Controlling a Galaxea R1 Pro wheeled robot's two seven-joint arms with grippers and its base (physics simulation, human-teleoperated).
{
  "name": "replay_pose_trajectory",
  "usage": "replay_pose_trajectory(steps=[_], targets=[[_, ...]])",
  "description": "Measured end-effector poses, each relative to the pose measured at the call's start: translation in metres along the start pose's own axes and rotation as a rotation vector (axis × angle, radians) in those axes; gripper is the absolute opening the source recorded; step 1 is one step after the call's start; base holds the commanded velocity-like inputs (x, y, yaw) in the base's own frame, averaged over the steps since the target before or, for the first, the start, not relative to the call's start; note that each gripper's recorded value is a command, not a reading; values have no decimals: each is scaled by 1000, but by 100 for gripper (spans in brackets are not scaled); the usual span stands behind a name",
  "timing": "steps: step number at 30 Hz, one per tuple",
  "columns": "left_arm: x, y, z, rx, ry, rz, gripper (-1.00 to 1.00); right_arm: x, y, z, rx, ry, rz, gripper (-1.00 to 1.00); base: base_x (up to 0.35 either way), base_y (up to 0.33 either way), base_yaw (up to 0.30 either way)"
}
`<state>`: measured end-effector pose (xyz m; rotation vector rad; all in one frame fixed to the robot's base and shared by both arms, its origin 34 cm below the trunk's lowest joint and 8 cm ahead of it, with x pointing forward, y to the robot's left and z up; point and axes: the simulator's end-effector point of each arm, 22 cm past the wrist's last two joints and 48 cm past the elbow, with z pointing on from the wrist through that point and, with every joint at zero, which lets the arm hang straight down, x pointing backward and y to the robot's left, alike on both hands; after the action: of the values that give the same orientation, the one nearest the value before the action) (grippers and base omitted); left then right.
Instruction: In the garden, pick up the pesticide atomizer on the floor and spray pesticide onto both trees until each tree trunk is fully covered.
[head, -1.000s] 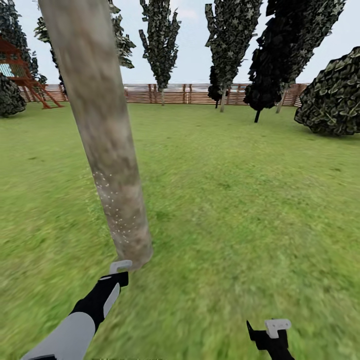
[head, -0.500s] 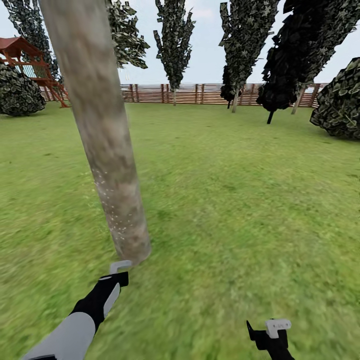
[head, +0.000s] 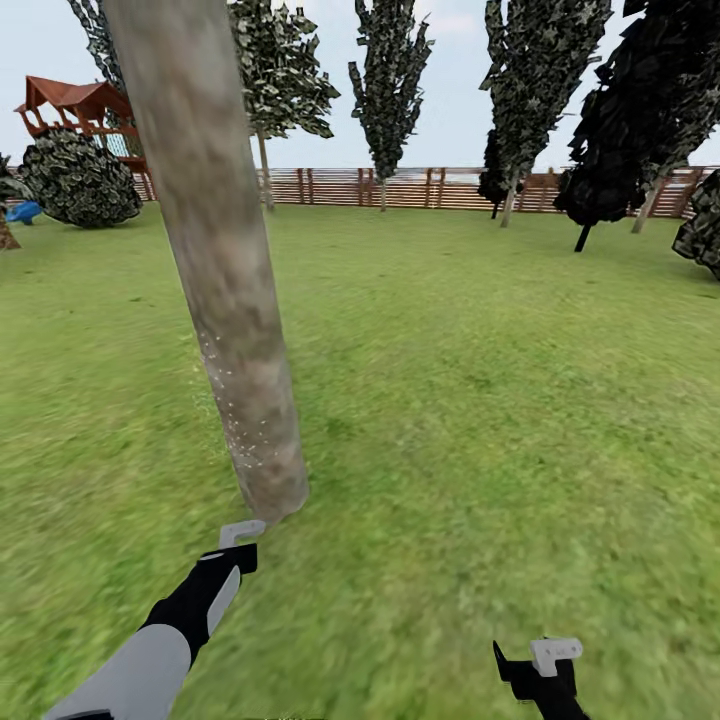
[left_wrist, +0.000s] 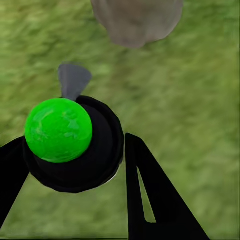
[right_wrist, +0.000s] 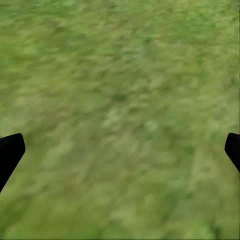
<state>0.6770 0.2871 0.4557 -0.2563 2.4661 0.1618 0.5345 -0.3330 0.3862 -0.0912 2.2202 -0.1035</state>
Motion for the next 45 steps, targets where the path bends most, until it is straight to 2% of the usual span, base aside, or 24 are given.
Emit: replay_pose_trajectory(steps=[5, 27, 45], targets=[[0, 0, 0, 0, 0, 0, -100, 0, 0, 0, 0, 0, 0, 100, 6, -271, 191], [1, 0, 0, 0, 1, 0, -100, 0, 0, 0, 0, 0, 0, 100, 122, -271, 17], [0, 0, 0, 0, 0, 0, -100, 0, 0, 0, 0, 0, 0, 100, 135, -271, 263]])
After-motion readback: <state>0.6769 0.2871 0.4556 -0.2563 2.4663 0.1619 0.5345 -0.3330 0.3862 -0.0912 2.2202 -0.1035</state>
